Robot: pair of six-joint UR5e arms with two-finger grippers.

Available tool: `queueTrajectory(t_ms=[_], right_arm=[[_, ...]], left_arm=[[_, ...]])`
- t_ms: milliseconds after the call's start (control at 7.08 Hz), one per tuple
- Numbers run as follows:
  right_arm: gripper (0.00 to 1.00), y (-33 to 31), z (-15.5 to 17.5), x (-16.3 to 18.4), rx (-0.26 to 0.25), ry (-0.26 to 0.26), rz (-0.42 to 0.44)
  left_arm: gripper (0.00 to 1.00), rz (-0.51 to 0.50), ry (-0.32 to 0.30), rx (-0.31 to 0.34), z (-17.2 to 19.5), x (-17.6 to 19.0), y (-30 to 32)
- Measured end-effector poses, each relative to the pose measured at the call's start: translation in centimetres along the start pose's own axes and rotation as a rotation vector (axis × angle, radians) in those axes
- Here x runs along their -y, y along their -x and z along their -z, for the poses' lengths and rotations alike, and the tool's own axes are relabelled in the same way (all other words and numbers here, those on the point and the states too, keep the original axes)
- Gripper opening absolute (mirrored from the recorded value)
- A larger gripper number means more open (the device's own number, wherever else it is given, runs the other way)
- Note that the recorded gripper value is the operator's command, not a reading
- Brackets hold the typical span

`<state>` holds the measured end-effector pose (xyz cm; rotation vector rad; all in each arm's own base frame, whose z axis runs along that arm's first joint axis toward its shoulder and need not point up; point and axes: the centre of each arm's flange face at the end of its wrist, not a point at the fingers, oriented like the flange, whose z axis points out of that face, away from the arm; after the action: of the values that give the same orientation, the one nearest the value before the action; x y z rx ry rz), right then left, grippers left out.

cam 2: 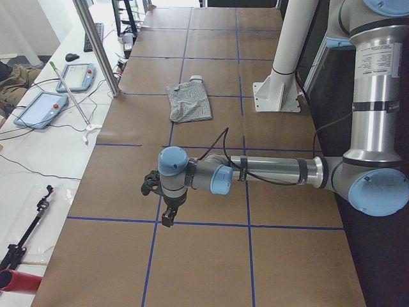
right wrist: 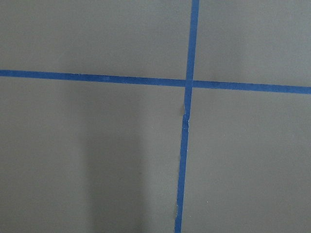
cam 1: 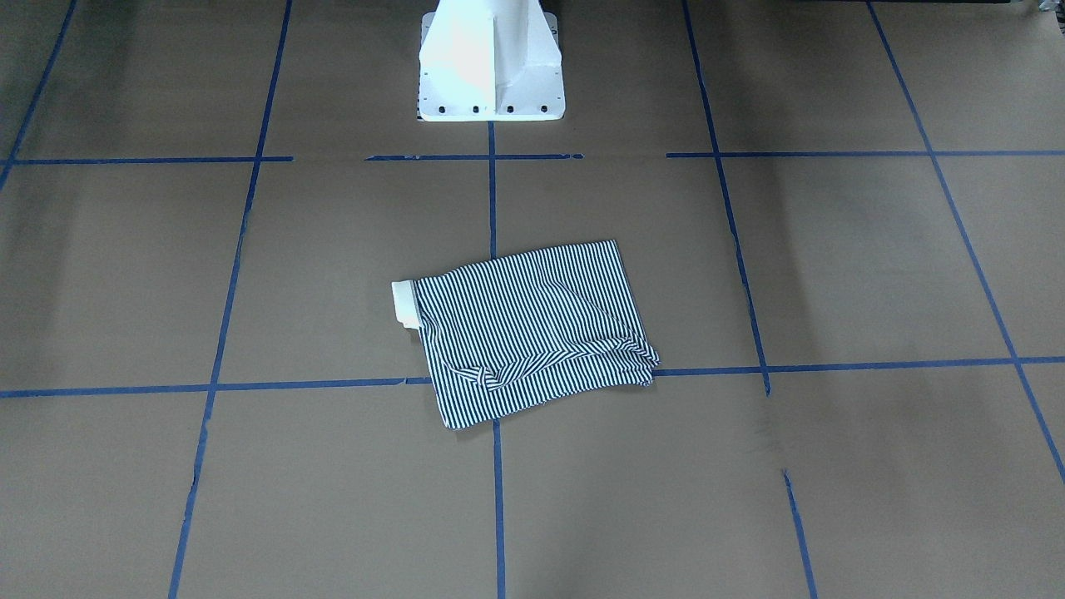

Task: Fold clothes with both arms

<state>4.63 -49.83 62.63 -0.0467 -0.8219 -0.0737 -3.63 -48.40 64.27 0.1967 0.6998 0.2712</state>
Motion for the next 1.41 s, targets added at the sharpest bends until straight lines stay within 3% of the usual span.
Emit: queueTrajectory(t_ms=[706, 1413], right_arm=[[1.00, -0.7, 2.1, -0.4, 0.003, -0.080, 0.003], [1.00, -0.8, 2.7, -0.1, -0.012, -0.126, -0.083]], left_arm=[[1.00, 0.004, 0.001, -0.005, 0.0, -0.2, 0.0], [1.00, 0.020, 0.004, -0.006, -0.1, -0.2, 0.2]])
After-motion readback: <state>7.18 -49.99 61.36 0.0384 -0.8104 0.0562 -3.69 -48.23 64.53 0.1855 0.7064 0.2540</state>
